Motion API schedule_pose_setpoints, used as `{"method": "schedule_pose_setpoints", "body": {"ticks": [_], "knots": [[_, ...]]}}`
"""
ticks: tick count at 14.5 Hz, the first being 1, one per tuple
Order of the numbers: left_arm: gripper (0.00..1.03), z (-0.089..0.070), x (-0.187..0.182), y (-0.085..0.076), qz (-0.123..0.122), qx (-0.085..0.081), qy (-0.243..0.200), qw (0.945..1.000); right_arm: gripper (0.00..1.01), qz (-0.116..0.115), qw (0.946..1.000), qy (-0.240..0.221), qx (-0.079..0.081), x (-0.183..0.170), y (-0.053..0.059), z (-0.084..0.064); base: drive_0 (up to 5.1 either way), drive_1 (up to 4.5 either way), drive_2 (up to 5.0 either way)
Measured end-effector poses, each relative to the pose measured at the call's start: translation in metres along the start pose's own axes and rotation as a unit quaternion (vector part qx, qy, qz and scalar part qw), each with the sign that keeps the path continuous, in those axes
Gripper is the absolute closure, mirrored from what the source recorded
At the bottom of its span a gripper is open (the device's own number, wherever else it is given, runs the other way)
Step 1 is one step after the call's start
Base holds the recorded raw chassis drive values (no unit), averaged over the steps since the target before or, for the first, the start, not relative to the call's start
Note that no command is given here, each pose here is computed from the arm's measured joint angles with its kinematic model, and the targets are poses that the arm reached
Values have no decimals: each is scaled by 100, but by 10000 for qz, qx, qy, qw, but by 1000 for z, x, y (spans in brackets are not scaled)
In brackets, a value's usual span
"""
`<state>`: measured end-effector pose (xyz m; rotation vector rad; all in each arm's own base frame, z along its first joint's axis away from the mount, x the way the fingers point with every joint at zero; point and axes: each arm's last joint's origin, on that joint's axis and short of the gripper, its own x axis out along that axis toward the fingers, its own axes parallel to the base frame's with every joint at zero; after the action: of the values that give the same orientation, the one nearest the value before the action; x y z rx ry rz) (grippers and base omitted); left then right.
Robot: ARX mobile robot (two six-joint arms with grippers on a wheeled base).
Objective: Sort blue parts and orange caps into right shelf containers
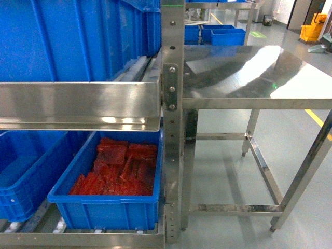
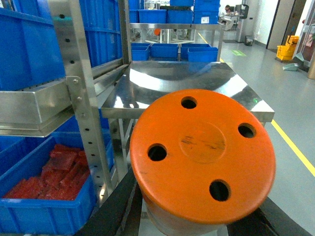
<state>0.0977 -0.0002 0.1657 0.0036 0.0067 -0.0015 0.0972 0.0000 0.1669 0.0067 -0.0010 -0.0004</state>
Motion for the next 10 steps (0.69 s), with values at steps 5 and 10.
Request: {"method": "schedule_pose_setpoints", "body": {"ticks": [5, 10], "knots": [[60, 0, 0, 0, -4, 0, 0, 10000, 60, 0, 10000, 0, 0, 0, 0, 0, -496, 245, 245], [60, 0, 0, 0, -4, 0, 6, 10000, 60, 0, 10000, -4, 0, 0, 0, 0, -499, 242, 242]]}}
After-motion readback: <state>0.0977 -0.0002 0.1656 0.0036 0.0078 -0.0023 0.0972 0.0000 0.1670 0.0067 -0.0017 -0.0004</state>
